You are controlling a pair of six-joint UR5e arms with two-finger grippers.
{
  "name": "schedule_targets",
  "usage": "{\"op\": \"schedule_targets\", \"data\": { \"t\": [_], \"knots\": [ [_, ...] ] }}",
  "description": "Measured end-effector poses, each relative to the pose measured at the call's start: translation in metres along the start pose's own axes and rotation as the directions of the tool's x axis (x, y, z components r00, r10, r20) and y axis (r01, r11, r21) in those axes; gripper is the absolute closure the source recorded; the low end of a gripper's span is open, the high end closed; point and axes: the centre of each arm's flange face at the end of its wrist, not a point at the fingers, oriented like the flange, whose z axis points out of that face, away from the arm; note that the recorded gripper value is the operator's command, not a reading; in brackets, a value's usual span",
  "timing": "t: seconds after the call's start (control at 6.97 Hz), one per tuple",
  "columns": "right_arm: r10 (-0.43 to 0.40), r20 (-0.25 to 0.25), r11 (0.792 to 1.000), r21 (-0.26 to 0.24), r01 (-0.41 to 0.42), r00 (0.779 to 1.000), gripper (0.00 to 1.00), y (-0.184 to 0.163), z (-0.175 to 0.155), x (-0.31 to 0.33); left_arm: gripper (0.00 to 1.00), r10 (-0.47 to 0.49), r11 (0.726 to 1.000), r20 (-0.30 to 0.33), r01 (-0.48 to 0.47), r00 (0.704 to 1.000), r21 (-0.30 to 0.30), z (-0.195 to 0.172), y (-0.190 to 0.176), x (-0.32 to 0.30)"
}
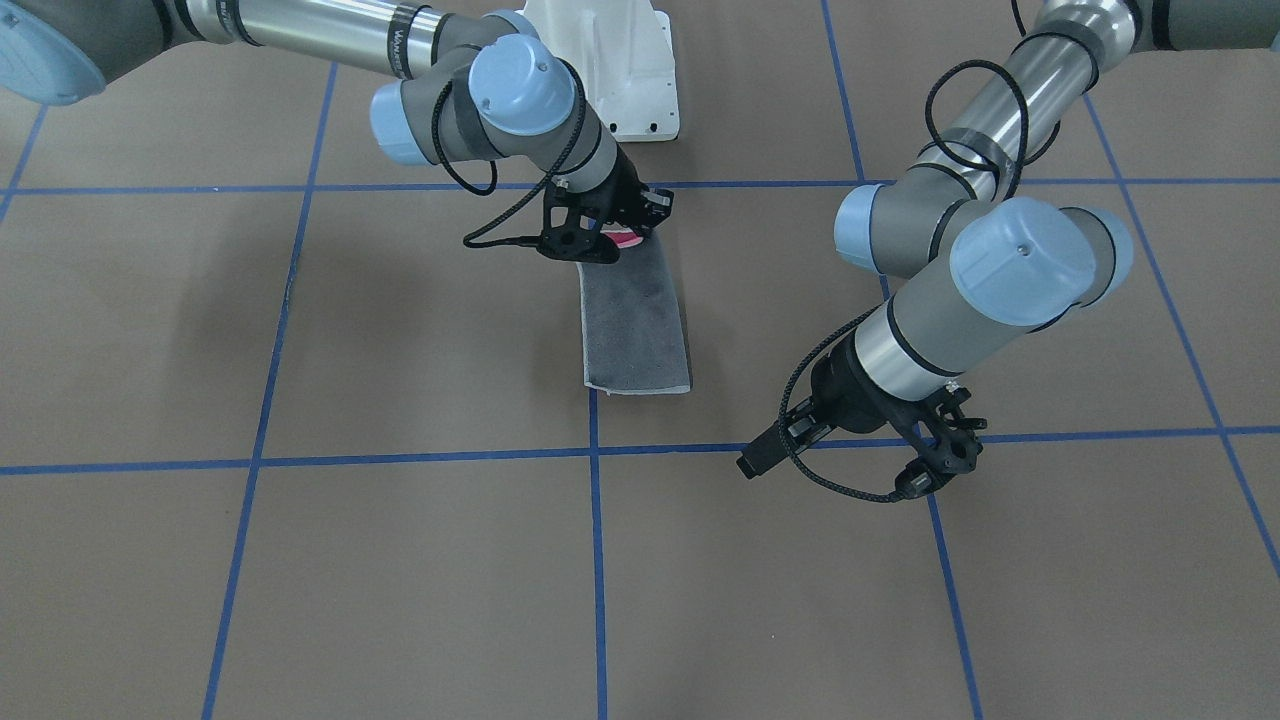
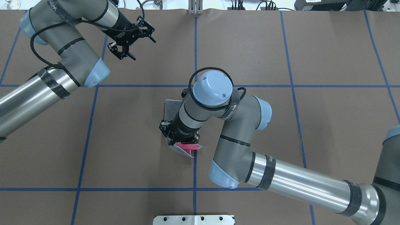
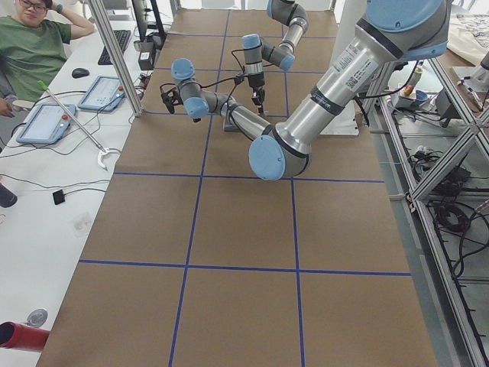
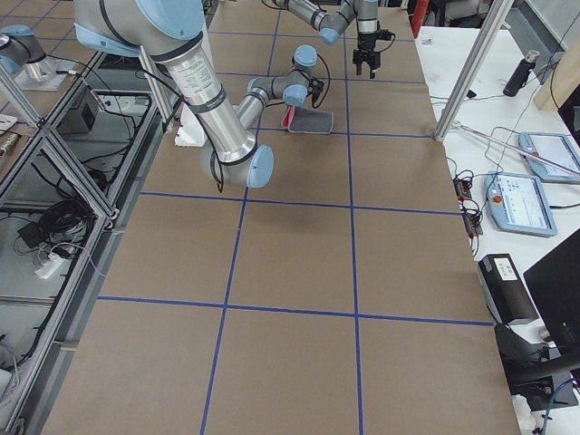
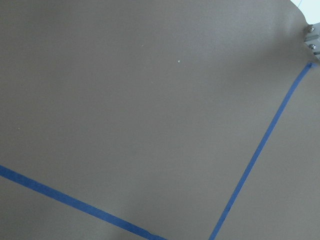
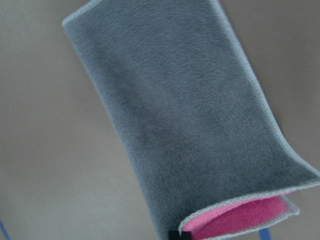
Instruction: Fold towel twice with both arms
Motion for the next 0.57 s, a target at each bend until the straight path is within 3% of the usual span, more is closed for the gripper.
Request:
{"op": "schedule_targets", "data": {
  "t": [0.14,0.57],
  "knots": [
    [-0.018,0.028,1.000,0.001,0.018,0.999,0.01,-0.004,0.009,-0.006,0.00,0.000,1.000,0.000,0.000,1.000,-0.001,0.000,0.000,-0.001],
    [-0.046,0.085,0.999,0.002,0.046,0.995,0.00,-0.001,0.002,-0.018,0.00,0.005,1.000,0.001,-0.005,1.000,0.000,0.001,0.000,-0.002]
  ]
}}
